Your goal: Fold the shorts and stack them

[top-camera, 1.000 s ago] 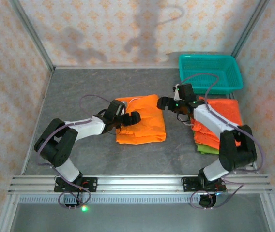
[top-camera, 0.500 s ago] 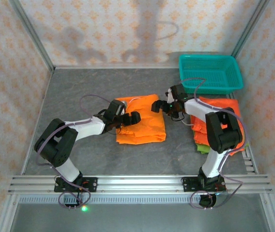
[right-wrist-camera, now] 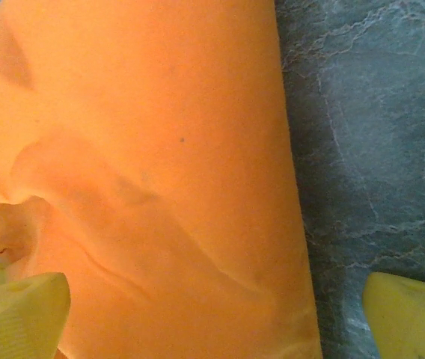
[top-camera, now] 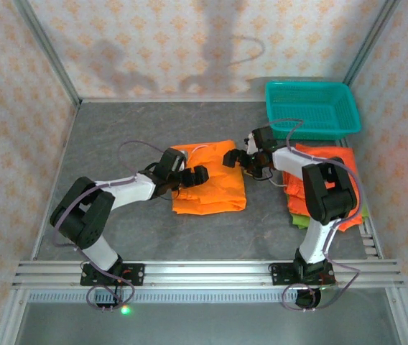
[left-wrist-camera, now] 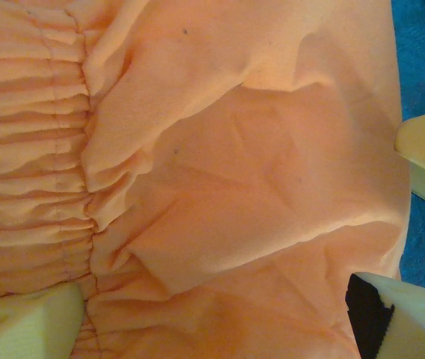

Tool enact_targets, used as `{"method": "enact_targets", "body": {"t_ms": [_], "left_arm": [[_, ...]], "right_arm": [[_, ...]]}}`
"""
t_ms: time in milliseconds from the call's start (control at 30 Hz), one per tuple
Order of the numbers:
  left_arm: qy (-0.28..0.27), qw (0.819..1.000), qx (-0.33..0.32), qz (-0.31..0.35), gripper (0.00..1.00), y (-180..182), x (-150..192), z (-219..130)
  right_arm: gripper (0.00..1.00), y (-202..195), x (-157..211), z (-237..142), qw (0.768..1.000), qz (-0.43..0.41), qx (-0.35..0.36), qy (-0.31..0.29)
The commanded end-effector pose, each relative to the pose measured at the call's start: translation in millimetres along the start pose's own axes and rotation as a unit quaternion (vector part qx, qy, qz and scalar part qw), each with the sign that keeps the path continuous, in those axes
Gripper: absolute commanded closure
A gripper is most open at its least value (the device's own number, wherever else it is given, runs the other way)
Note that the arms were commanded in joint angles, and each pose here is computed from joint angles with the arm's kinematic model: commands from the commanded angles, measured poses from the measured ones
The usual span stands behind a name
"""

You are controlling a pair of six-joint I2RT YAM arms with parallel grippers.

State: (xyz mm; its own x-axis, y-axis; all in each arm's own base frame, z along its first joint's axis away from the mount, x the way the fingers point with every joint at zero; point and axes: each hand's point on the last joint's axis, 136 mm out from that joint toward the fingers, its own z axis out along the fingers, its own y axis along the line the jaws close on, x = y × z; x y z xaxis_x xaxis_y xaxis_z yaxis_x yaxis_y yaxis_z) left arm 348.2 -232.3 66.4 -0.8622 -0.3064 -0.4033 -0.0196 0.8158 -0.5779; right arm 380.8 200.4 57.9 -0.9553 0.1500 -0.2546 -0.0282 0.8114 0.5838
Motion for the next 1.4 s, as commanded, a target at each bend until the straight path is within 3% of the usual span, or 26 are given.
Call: {"method": "enact_targets", "body": {"t_ms": [0, 133, 267, 533, 633, 767, 1067, 1233, 1367], "left_arm": [[-0.018, 1.0, -0.023, -0.001, 0.08, 3, -4, -20], [-0.064, 0.997, -0.03, 0.019, 0.06, -16, -37, -59], [-0.078, 0.995, -0.064, 0.006, 0.07, -6, -71, -85], [-0.014, 0.991, -0.13, 0.006, 0.2, 29, -90, -60], [0.017, 0.989, -0.147, -0.001, 0.28, 40, -84, -38], [0.036, 0.988, -0.152, 0.003, 0.5, 48, -80, -16], [0.05, 0.984, -0.172, -0.003, 0.74, 61, -78, 5], [0.048, 0.983, -0.178, -0.003, 0.81, 63, -80, 5], [0.052, 0.983, -0.177, -0.004, 0.98, 63, -78, 6]], "right_arm": [[0.0, 17, -9, -24, 0.999, -0.022, -0.011, -0.039], [0.0, 30, -6, -44, 0.997, -0.047, -0.008, -0.064], [0.0, 46, 7, -56, 0.995, -0.07, -0.011, -0.074], [0.0, 69, 37, -73, 0.991, -0.096, -0.021, -0.089], [0.0, 68, 44, -79, 0.991, -0.094, -0.021, -0.095], [0.0, 62, 50, -83, 0.991, -0.09, -0.015, -0.099], [0.0, 51, 60, -82, 0.992, -0.084, -0.006, -0.095], [0.0, 46, 63, -79, 0.992, -0.083, 0.001, -0.091], [0.01, 44, 63, -79, 0.992, -0.084, 0.006, -0.092]]}}
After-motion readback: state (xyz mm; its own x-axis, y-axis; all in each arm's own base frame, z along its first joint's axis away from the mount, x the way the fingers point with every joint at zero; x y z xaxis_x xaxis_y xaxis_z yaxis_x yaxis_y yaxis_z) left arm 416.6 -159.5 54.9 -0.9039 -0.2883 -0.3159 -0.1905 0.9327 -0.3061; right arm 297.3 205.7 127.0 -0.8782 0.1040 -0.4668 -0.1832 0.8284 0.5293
